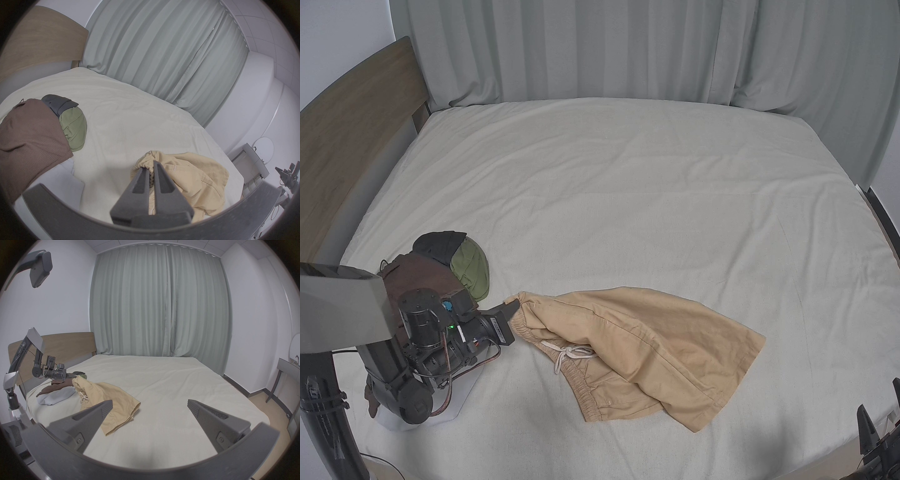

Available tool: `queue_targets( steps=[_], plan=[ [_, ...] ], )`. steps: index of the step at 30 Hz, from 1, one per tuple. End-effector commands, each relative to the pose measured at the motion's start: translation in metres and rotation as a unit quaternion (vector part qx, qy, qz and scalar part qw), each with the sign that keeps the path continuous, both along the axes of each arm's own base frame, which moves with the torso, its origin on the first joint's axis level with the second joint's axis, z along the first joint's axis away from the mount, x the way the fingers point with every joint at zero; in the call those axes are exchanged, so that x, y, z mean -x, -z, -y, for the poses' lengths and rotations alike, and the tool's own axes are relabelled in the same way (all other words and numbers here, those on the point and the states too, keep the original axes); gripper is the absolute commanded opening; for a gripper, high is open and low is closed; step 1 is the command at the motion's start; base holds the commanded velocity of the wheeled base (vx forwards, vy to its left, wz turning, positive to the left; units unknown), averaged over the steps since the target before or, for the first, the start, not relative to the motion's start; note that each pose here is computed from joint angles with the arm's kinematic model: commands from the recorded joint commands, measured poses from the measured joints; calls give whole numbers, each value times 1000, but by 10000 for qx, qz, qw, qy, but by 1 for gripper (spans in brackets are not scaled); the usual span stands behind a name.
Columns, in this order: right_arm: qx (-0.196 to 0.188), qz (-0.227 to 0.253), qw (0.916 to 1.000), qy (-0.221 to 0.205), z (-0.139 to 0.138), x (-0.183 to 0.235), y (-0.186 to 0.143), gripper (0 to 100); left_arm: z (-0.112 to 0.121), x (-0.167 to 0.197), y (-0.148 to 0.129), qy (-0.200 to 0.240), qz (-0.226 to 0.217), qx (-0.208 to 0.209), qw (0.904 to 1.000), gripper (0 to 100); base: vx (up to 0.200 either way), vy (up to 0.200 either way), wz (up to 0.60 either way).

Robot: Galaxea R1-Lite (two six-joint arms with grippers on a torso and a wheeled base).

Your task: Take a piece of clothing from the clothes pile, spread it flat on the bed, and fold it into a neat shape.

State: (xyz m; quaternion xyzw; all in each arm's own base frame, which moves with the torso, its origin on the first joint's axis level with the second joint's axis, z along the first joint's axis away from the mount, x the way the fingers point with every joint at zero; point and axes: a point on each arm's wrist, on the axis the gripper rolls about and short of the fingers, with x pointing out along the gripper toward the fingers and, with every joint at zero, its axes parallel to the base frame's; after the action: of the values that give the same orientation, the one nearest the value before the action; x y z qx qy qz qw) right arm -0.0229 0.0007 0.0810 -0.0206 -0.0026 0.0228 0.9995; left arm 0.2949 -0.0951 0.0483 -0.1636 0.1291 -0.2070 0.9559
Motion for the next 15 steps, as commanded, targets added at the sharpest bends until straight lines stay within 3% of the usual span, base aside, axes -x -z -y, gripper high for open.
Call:
queue_targets(
  steps=[1, 14, 15],
  plan=[
    [17, -5, 10000, -9, 0, 0, 5, 100, 0, -1, 1, -8, 6, 3, 10000, 0, 0, 0, 0],
    [17, 18, 10000, -40, 0, 0, 5, 100, 0, -1, 1, -16, -1, -1, 10000, 0, 0, 0, 0],
    [-19, 392, 9992, -102, 0, 2, -8, 100, 0, -1, 1, -16, -1, -1, 10000, 0, 0, 0, 0]
  ],
)
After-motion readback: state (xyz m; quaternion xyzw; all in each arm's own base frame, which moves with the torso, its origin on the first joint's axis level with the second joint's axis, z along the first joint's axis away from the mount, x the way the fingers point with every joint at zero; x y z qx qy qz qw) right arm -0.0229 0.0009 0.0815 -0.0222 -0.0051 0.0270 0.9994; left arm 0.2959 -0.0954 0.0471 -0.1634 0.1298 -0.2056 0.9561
